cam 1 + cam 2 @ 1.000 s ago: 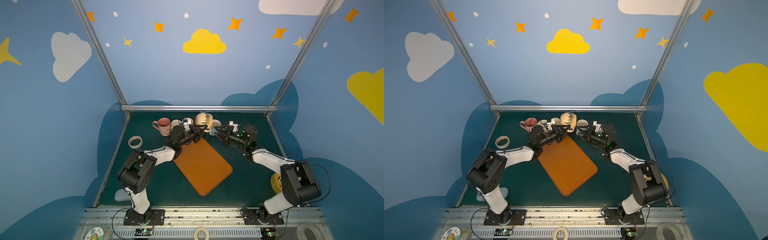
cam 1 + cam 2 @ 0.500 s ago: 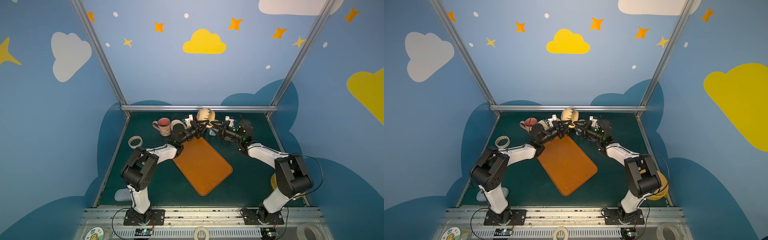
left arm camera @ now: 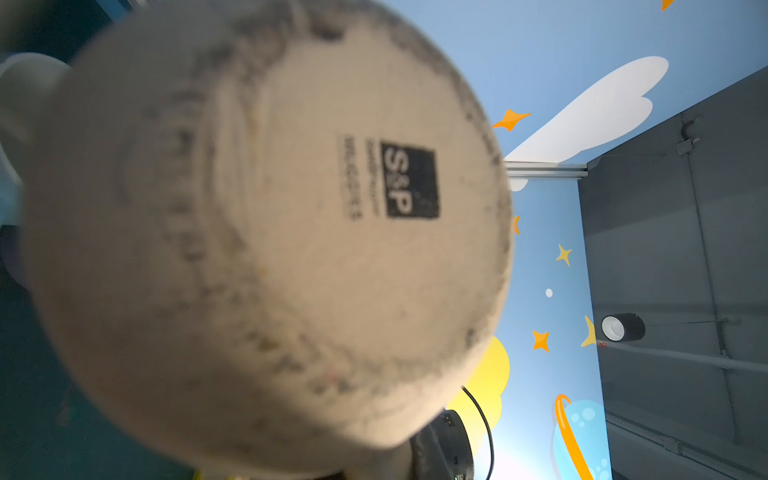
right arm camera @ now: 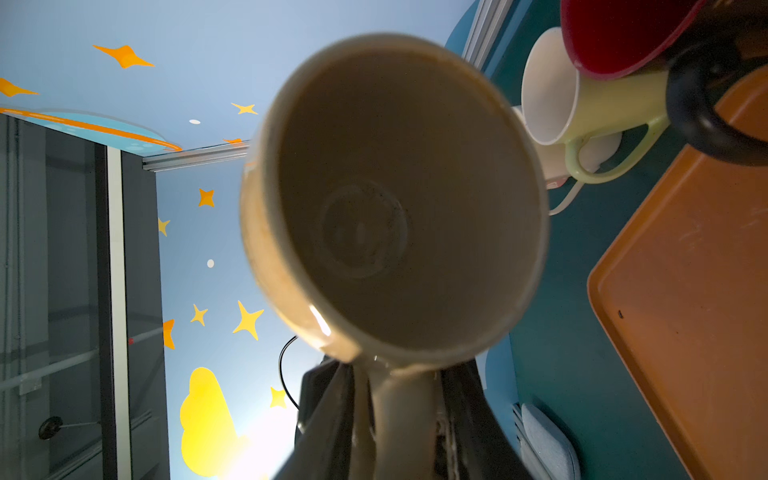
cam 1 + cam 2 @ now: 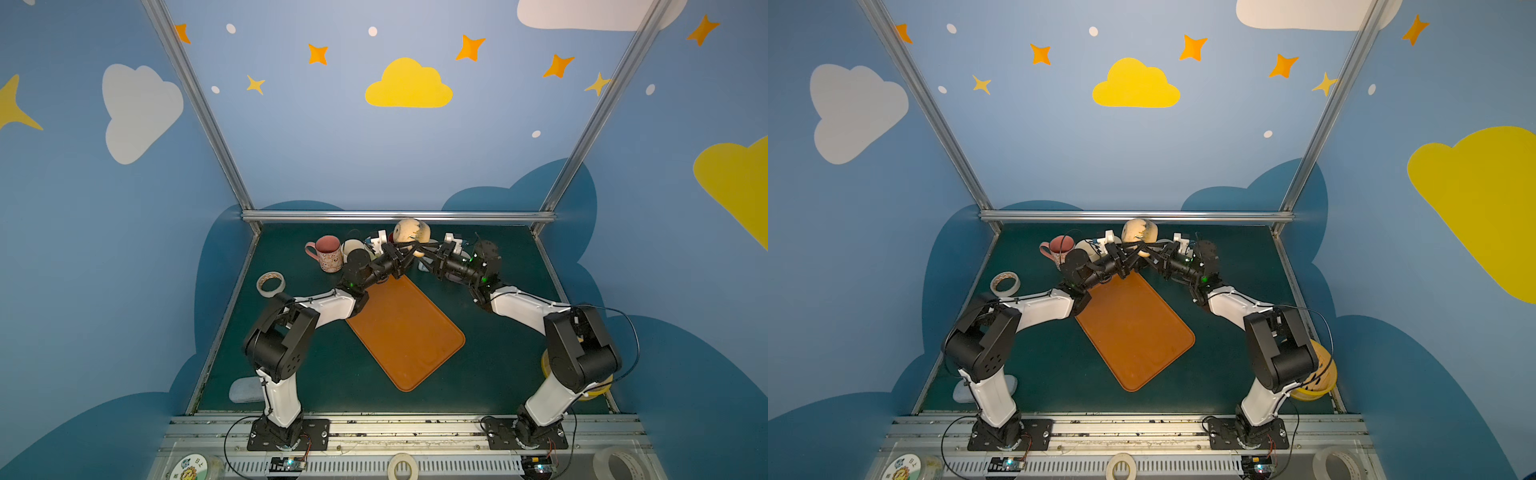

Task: Turn the mug right side up
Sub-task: 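Grasp the cream mug's handle with the right gripper beside the left gripper, then open and withdraw the left gripper while the right gripper holds the mug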

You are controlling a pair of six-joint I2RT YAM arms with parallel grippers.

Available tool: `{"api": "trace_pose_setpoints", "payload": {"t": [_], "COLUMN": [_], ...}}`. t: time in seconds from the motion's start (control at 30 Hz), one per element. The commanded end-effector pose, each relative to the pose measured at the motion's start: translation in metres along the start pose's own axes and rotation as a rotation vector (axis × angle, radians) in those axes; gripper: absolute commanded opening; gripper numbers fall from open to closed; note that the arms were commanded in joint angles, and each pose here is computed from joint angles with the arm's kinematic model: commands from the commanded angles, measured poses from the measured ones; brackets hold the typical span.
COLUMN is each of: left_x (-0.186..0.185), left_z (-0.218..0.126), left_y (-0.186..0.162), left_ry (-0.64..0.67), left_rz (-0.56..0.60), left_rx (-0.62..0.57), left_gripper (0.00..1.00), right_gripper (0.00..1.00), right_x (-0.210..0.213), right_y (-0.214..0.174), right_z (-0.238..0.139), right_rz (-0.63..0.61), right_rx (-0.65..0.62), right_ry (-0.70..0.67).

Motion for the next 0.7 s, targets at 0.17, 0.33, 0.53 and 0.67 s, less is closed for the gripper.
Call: {"api": "trace_pose_setpoints", "payload": {"t": [0.17, 0.33, 0.53, 0.67], "left_x": [-0.034, -0.039, -0.045, -0.041], "left_z": [0.001, -0.002, -0.004, -0.007], "left_y": [-0.006, -0.006, -0.009, -0.014], "left_ry": [-0.141, -0.139, -0.145, -0.136], "left_rz": [0.106, 0.115, 0.119, 0.113], "left_rx": [0.004, 0.007, 0.024, 0.044], "left_gripper": [0.04, 0.04, 0.04, 0.04], "right_gripper": [0.24, 0.13, 0.00, 0.00], "right_x": [0.016, 0.017, 0.019, 0.021], "right_y": [0.000, 0.001, -0.004, -0.009], "right_z": [0.000, 0.000, -0.005, -0.011], "right_rz": [-0.034, -0.070, -0.168, -0.239], "right_rx": [-0.015, -0.024, -0.050, -0.071], "right_ry": [0.074, 0.060, 0.000, -0.043]}}
Point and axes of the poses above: each gripper's point midway between its finger pads, its own z axis out along the fingers, its own x axis along the line the jaws close on, y = z × x, the point moved 2 cm from there along -z, back along the fingers, and after that the axes turned 14 degrees about z, right-handed, at the moved point
